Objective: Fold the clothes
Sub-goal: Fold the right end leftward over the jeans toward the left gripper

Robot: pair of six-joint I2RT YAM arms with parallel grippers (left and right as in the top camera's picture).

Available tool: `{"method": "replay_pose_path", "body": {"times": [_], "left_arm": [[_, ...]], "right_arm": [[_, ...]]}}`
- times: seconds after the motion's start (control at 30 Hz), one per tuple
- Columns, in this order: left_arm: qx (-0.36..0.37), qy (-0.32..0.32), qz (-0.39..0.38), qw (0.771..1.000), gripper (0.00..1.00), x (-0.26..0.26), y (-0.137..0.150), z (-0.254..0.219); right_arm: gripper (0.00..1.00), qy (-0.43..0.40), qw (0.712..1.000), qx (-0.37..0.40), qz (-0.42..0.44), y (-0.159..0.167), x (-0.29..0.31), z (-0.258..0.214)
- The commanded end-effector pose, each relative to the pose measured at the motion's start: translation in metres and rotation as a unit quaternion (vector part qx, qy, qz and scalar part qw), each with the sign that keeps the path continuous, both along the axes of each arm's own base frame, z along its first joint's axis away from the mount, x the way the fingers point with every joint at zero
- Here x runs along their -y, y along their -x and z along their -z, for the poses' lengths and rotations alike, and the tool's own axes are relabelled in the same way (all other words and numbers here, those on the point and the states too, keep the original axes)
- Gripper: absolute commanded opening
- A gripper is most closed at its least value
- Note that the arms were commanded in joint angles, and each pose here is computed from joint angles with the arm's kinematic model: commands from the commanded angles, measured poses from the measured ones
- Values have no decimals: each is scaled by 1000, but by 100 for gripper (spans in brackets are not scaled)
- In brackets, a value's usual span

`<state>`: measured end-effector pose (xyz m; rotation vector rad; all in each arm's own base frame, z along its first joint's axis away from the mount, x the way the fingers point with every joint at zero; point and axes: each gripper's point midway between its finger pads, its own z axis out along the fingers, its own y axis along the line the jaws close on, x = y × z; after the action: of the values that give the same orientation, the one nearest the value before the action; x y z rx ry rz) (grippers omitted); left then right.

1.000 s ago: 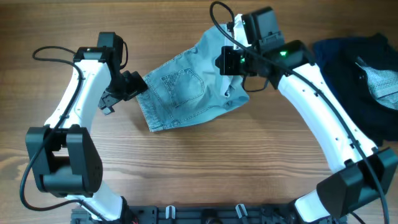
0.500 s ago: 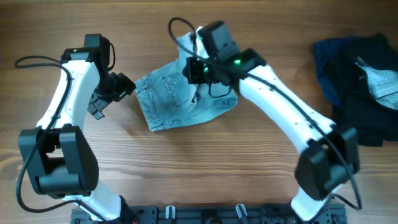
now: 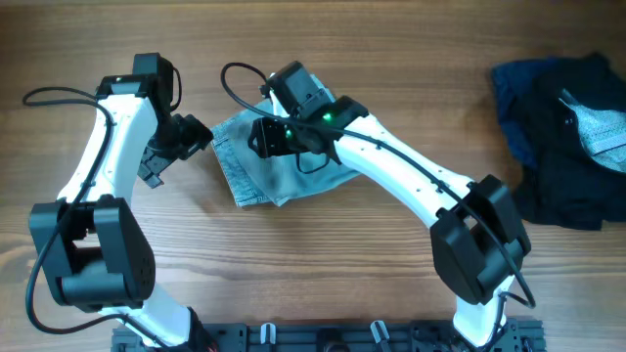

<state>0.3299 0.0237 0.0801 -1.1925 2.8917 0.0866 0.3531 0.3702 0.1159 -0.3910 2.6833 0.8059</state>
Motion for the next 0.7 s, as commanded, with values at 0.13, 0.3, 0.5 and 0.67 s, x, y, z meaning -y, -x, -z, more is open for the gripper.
{"method": "replay_pose_path", "body": {"times": [0.13,0.3,0.5,0.67], "left_arm": [[-1,-12,-12,1000,100,-8,0,0],[-2,-12,-12,1000,100,-8,0,0],[2,-12,-12,1000,100,-8,-2,0],[1,-12,-12,1000,100,-7,-1,0]], "right_arm": [[55,-33,998,34,-35,-7,-8,-25],[65,17,997,43,-61,-5,38,-35],[65,128,977,36,-166,25,39,24],[65,124,969,57,-205,45,5,31]]}}
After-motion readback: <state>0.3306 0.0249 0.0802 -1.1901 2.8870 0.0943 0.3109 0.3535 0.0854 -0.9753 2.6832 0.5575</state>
